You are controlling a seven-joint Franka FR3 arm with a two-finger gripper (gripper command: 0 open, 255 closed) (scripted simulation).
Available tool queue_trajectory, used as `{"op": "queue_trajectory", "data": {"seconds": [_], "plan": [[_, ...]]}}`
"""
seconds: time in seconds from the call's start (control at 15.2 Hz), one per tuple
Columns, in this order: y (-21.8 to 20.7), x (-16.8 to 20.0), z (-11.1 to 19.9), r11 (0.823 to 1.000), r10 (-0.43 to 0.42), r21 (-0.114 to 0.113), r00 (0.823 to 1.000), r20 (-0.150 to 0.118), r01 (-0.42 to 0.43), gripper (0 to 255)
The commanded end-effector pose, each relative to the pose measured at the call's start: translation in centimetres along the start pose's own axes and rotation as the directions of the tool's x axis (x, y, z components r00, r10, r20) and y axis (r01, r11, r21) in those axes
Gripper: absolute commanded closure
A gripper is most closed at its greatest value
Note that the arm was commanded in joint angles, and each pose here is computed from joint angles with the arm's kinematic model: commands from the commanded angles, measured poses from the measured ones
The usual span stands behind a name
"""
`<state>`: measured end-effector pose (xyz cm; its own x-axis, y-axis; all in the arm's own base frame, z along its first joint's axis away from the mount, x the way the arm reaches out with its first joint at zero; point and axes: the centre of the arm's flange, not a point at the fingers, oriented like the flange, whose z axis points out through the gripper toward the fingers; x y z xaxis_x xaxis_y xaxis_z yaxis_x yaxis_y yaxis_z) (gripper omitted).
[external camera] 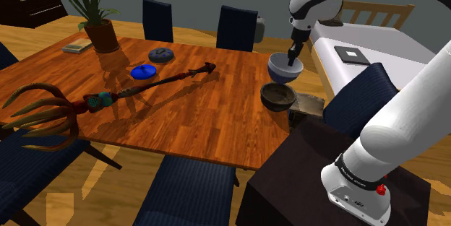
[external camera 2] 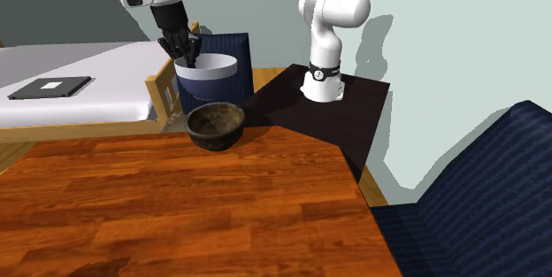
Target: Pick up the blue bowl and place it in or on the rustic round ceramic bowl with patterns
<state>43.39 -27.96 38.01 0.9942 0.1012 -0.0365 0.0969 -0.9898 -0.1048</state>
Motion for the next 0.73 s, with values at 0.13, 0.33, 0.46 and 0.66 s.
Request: {"op": "queue_trajectory", "data": {"seconds": [0.13,0.33,0.46,0.66], "plan": [[1.3,-0.5,1.5,1.0,-0.001,0.0,1.0,0.0,0.001,255],[1.5,-0.4,3.1,1.0,-0.001,0.0,1.0,0.0,0.001,255],[1.6,-0.4,4.2,1.0,-0.001,0.0,1.0,0.0,0.001,255],[1.7,-0.3,5.7,1.0,-0.001,0.0,1.0,0.0,0.001,255]]}}
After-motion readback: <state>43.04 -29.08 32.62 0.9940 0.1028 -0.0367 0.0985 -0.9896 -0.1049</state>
